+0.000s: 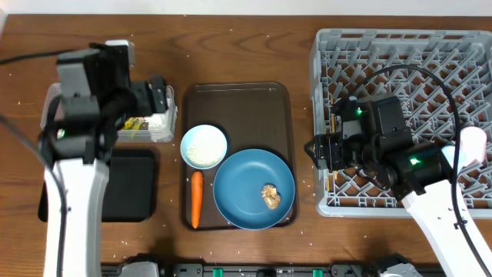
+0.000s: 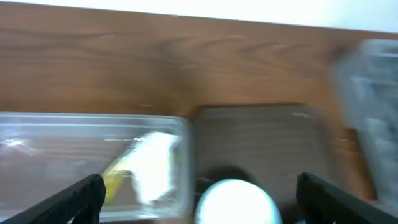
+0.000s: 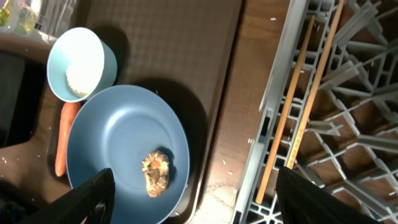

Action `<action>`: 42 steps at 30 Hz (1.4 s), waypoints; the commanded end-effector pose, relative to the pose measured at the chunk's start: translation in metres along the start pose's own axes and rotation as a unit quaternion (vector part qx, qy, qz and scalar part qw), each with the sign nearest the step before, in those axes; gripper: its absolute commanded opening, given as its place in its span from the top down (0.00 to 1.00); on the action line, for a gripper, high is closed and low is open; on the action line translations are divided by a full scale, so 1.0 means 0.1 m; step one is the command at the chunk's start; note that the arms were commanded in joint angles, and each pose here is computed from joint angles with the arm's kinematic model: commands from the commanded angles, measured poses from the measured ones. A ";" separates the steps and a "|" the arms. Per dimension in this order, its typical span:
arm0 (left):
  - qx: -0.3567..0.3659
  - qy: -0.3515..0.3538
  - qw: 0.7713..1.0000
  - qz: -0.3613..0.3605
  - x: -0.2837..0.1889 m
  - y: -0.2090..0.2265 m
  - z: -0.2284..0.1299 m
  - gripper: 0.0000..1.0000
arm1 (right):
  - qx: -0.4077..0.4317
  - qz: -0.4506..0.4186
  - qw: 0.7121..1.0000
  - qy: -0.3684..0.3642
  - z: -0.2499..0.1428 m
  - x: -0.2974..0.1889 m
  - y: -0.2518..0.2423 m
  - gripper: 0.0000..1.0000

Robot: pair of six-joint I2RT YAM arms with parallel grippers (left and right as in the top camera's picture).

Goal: Sort waste into correct bins and load items into the dishwasher rack
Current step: 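Carry tissue over clear bin and release it with left gripper, then reach left gripper down to the orange carrot and grasp it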

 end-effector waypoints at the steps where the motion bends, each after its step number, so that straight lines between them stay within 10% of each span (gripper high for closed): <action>1: -0.011 0.024 0.995 -0.099 -0.10 -0.28 -0.10 0.02 | -0.005 0.002 1.000 -0.007 0.03 0.00 0.03 0.24; 4: -0.029 0.088 0.991 -0.093 -0.11 -0.29 -0.36 0.05 | -0.006 0.003 1.000 -0.011 0.05 0.00 0.04 0.24; 8: -0.041 0.179 0.981 -0.069 -0.11 -0.31 -0.71 0.36 | -0.006 0.003 1.000 -0.014 0.06 0.00 0.04 0.23; 22: -0.134 0.359 0.921 0.069 0.24 -0.09 -2.07 0.35 | -0.007 0.004 1.000 -0.017 0.07 0.00 0.04 0.21; 42: -0.055 0.335 0.939 0.057 0.71 -0.12 -2.76 0.46 | -0.008 -0.004 1.000 -0.022 0.11 0.03 0.02 0.18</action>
Point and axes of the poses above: each gripper's point midway between its finger pads, its own x axis out along the fingers, its own y axis along the line the jaws close on, z = x × y, the point moved 4 cm from there along -x, back along the fingers, and after that the axes turned 2 degrees about -x, right-handed, at the moved point
